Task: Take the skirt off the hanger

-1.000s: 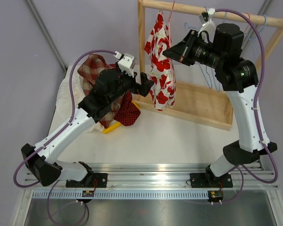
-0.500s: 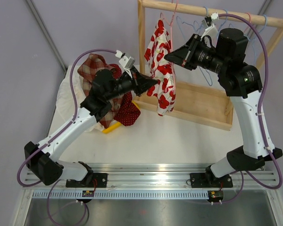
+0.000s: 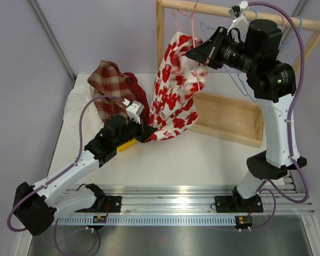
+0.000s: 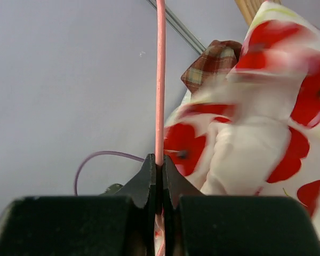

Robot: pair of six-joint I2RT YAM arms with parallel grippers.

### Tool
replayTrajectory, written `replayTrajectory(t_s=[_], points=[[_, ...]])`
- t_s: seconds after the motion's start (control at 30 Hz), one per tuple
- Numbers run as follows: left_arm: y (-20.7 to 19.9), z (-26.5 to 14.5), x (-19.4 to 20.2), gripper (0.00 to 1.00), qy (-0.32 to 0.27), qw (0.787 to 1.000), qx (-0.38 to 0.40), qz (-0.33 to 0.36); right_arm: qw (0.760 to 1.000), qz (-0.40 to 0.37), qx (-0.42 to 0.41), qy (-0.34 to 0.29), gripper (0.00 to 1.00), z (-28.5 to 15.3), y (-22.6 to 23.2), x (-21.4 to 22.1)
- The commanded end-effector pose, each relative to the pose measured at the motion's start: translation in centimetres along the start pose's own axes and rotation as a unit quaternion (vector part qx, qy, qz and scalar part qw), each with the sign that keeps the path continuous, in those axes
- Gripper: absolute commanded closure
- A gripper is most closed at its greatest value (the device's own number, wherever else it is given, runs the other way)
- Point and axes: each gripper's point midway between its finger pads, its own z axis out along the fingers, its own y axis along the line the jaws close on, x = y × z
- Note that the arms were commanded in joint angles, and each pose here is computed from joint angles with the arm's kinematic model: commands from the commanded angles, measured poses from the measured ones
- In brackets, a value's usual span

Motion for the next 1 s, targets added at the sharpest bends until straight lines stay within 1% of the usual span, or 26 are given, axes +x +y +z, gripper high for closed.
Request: replayTrajectory(t_s=[0.0, 0.03, 0.13, 0.17, 0.2, 0.23, 0.27, 0.33, 0.37, 0.4, 0.47, 0.5, 0.53, 0.57, 0.6, 0.63, 0.67, 0.7, 0.73, 0.77, 0.8, 0.83, 0.87, 0.9, 0.93, 0.97], points=[[4.3, -0.4, 7.2, 1.0, 0.091, 0.99, -0.101, -0.042, 0.993, -0.045, -0.044, -0.102, 1.0, -1.7, 2.7, -5.4], [4.6, -0.4, 8.9, 1.0, 0.108, 0.987, -0.106, -0.062, 0.993, -0.039, -0.042, -0.104, 1.0, -1.6, 2.4, -5.7], [4.1, -0.4, 9.8, 1.0, 0.105, 0.987, -0.099, -0.077, 0.995, -0.031, -0.035, -0.094, 1.0, -0.8, 1.3, -5.3], [3.7, -0.7, 8.7, 1.0, 0.087, 0.989, -0.097, -0.074, 0.995, -0.029, -0.033, -0.092, 1.0, -1.1, 1.3, -5.1], [3.8, -1.1, 8.4, 1.0, 0.089, 0.988, -0.107, -0.071, 0.995, -0.028, -0.032, -0.086, 1.0, -0.9, 1.0, -4.8], [3.9, -1.4, 7.2, 1.0, 0.081, 0.988, -0.116, -0.06, 0.997, -0.02, -0.016, -0.067, 1.0, 0.1, -0.6, -3.6], [3.6, -1.8, 3.5, 1.0, 0.044, 0.989, -0.13, -0.046, 0.997, -0.025, -0.02, -0.075, 1.0, -0.7, -0.1, -3.7], [3.4, -3.2, -0.2, 1.0, 0.026, 0.988, -0.151, -0.012, 0.998, -0.019, 0.003, -0.065, 1.0, 0.0, -2.0, -2.6], [3.2, -3.6, -2.1, 1.0, 0.012, 0.987, -0.16, 0.001, 0.997, -0.022, 0.002, -0.071, 1.0, -0.5, -1.8, -2.7], [2.6, -4.6, -6.8, 1.0, -0.024, 0.984, -0.175, 0.015, 0.997, -0.021, 0.009, -0.07, 1.0, -0.4, -2.2, -2.6], [2.2, -5.6, -11.5, 1.0, -0.055, 0.979, -0.188, 0.058, 0.998, -0.018, 0.013, -0.063, 1.0, 0.1, -2.8, -2.3], [2.4, -6.0, -13.5, 1.0, -0.068, 0.974, -0.203, 0.068, 0.998, -0.017, 0.016, -0.061, 1.0, 0.4, -3.0, -2.3], [3.0, -6.6, -17.4, 1.0, -0.094, 0.968, -0.222, 0.073, 0.998, -0.016, 0.017, -0.059, 1.0, 0.5, -3.2, -2.3], [3.8, -6.7, -18.9, 1.0, -0.096, 0.964, -0.234, 0.084, 0.998, -0.014, 0.019, -0.057, 1.0, 0.9, -3.4, -2.4], [5.9, -7.5, -20.4, 1.0, -0.101, 0.957, -0.259, 0.079, 0.998, -0.014, 0.02, -0.057, 1.0, 1.0, -3.5, -2.5], [6.4, -7.4, -23.5, 1.0, -0.122, 0.953, -0.267, 0.08, 0.998, -0.016, 0.019, -0.062, 1.0, 0.9, -3.3, -2.9], [7.3, -7.7, -24.8, 1.0, -0.129, 0.95, -0.275, 0.078, 0.998, -0.014, 0.023, -0.061, 1.0, 1.4, -3.9, -3.0], [9.5, -9.1, -26.5, 1.0, -0.141, 0.938, -0.307, 0.07, 0.997, -0.014, 0.025, -0.065, 1.0, 1.4, -3.9, -3.3], [10.4, -9.1, -28.8, 1.0, -0.157, 0.933, -0.318, 0.065, 0.997, -0.013, 0.028, -0.072, 1.0, 1.3, -4.1, -3.9], [11.3, -9.7, -30.1, 1.0, -0.168, 0.927, -0.33, 0.062, 0.997, -0.007, 0.036, -0.069, 1.0, 1.9, -4.9, -3.9], [13.7, -10.3, -30.7, 1.0, -0.166, 0.918, -0.357, 0.049, 0.997, -0.004, 0.038, -0.067, 1.0, 2.0, -5.1, -4.0], [14.9, -10.5, -31.4, 1.0, -0.171, 0.914, -0.367, 0.038, 0.997, -0.003, 0.038, -0.068, 1.0, 2.2, -5.2, -4.2], [16.9, -9.5, -32.3, 1.0, -0.171, 0.911, -0.375, 0.03, 0.997, 0.003, 0.046, -0.062, 1.0, 2.7, -6.1, -4.0], [19.3, -10.0, -32.1, 1.0, -0.161, 0.903, -0.397, 0.013, 0.997, 0.004, 0.049, -0.061, 1.0, 2.9, -6.4, -4.0], [20.6, -9.7, -32.0, 1.0, -0.16, 0.901, -0.403, -0.005, 0.997, 0.007, 0.053, -0.057, 1.0, 3.2, -6.9, -3.8], [23.5, -8.2, -30.7, 1.0, -0.137, 0.905, -0.403, -0.025, 0.997, 0.008, 0.056, -0.055, 1.0, 3.5, -7.2, -3.7]])
